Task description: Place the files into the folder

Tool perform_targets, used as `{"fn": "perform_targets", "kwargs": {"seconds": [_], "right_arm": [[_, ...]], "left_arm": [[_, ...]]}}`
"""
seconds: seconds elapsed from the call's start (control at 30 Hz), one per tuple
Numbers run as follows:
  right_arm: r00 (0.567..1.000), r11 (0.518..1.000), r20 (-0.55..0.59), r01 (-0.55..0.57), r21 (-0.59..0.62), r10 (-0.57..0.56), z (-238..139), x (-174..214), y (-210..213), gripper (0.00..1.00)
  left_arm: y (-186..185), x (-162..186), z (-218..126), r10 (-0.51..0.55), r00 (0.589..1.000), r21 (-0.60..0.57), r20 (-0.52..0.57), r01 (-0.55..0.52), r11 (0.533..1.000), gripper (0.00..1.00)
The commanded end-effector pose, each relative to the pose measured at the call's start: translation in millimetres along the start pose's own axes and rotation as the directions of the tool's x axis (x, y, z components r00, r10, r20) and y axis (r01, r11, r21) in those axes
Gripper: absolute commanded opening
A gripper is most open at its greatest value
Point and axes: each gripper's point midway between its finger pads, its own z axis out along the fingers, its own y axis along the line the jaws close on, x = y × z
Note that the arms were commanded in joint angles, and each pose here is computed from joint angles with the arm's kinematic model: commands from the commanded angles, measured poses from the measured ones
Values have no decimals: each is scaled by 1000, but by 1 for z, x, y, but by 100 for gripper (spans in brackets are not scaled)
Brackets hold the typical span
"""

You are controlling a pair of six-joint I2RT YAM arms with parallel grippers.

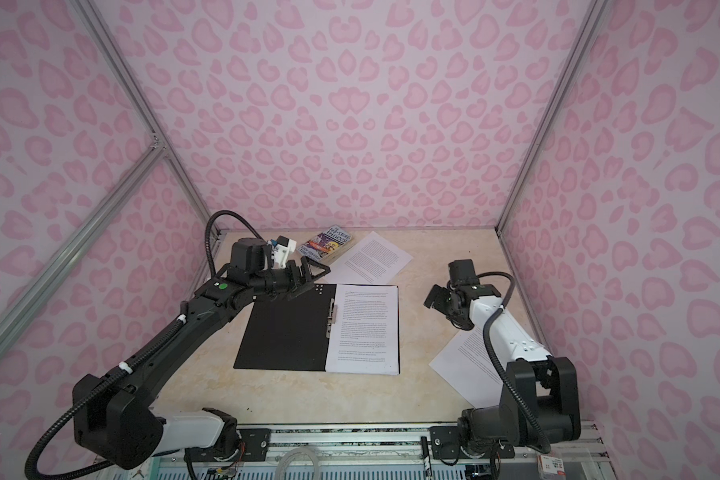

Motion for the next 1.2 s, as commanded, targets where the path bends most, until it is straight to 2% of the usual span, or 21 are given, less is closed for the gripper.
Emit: {"fn": "perform_targets", "kwargs": {"seconds": [0.0, 0.13, 0.37, 0.47, 0.67, 0.77, 0.9, 1.0, 1.17], "right_arm": [[995, 995, -9, -97, 6, 97, 4, -3, -44, 98], [975, 975, 4, -222, 15, 222, 5, -2, -77, 97], [963, 963, -32, -269, -10, 269, 16, 14, -85, 94], [959, 959, -78, -277, -53, 272, 23, 26, -79, 92], [955, 956, -151, -272, -107, 255, 33, 46, -67, 92], [952, 952, -166, -280, -127, 258, 38, 55, -55, 92], [952, 944, -174, -281, -175, 251, 42, 63, -25, 92], [965, 948, -162, -238, -210, 206, 38, 58, -3, 92], [976, 952, -119, -206, -226, 183, 15, 35, 0, 92]], "left_arm": [[-16, 24, 28, 110, 986, 44, -124, -106, 993, 97], [-16, 69, 78, 162, 937, 23, -310, -163, 986, 96], [-18, 137, 146, 214, 814, 10, -540, -248, 969, 90], [-17, 159, 163, 221, 764, 11, -606, -269, 963, 89], [-14, 185, 187, 266, 691, 26, -672, -337, 941, 87], [-6, 193, 196, 266, 674, 12, -689, -356, 934, 86], [1, 197, 204, 257, 674, 4, -693, -353, 936, 85], [3, 198, 212, 261, 676, 12, -690, -350, 937, 84], [3, 192, 229, 284, 683, 15, -673, -371, 929, 83]]}}
